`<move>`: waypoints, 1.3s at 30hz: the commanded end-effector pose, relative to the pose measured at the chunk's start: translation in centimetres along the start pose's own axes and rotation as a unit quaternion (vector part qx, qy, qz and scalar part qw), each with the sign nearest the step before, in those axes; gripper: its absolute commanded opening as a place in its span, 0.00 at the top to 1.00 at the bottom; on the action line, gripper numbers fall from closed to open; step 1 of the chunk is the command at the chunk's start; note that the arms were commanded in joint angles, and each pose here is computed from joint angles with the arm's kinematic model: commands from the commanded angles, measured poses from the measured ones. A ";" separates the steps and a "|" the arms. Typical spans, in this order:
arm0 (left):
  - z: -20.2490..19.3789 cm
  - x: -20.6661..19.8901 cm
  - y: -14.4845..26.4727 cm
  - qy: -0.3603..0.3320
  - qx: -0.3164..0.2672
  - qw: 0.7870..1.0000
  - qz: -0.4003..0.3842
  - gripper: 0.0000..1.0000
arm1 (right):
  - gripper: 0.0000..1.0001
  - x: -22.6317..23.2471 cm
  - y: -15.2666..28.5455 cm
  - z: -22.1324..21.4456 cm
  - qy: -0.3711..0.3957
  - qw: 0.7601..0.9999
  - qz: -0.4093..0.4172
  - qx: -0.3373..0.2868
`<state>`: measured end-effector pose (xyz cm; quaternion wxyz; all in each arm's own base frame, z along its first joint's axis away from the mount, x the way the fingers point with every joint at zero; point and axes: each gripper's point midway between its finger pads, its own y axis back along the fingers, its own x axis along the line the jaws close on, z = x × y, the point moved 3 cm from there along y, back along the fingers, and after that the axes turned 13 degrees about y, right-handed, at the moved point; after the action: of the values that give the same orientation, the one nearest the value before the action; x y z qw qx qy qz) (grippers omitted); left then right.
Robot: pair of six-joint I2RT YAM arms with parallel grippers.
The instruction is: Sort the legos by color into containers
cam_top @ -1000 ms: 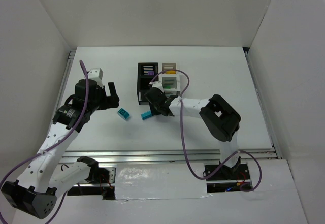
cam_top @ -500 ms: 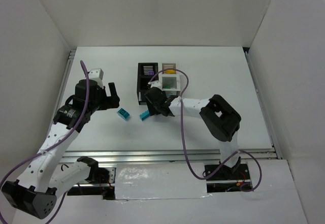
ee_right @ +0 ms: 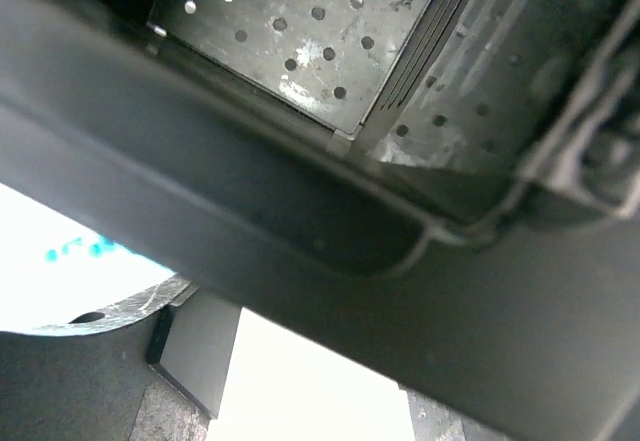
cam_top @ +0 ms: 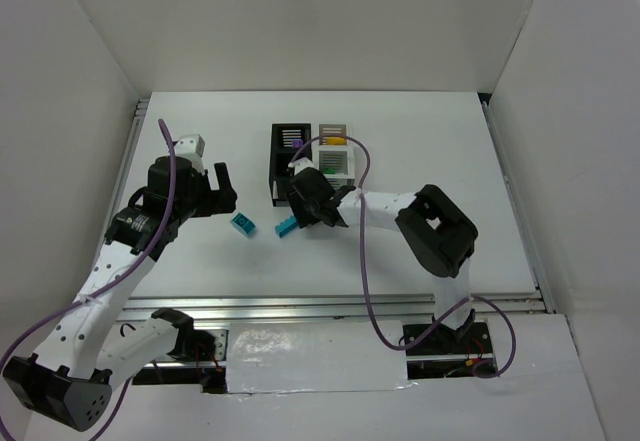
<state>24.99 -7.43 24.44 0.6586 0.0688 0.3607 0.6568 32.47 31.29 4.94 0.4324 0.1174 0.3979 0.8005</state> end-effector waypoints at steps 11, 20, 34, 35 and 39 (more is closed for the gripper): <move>0.4 -0.4 -0.3 -0.011 -0.007 1.000 -0.016 0.01 | 0.45 1.5 2.5 2.7 0.035 0.995 0.063 -0.075; 0.2 -0.5 -0.4 -0.013 -0.001 1.000 -0.019 0.00 | 0.54 1.6 2.8 2.5 0.038 0.994 0.059 -0.080; 0.1 -0.6 -0.5 -0.014 0.002 1.000 -0.022 0.00 | 0.61 1.5 0.7 2.2 0.028 0.997 0.037 -0.057; 0.1 -0.6 -0.4 -0.014 0.001 1.000 -0.022 0.00 | 0.66 1.5 0.7 2.1 0.027 0.998 0.036 -0.052; 0.1 -0.6 -0.4 -0.014 0.001 1.000 -0.022 0.00 | 0.75 1.9 0.8 1.9 0.032 0.997 0.041 -0.052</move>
<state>25.03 -7.85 24.15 0.6644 0.0755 0.3675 0.6464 31.64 32.80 6.14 0.3892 0.0915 0.3700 0.8386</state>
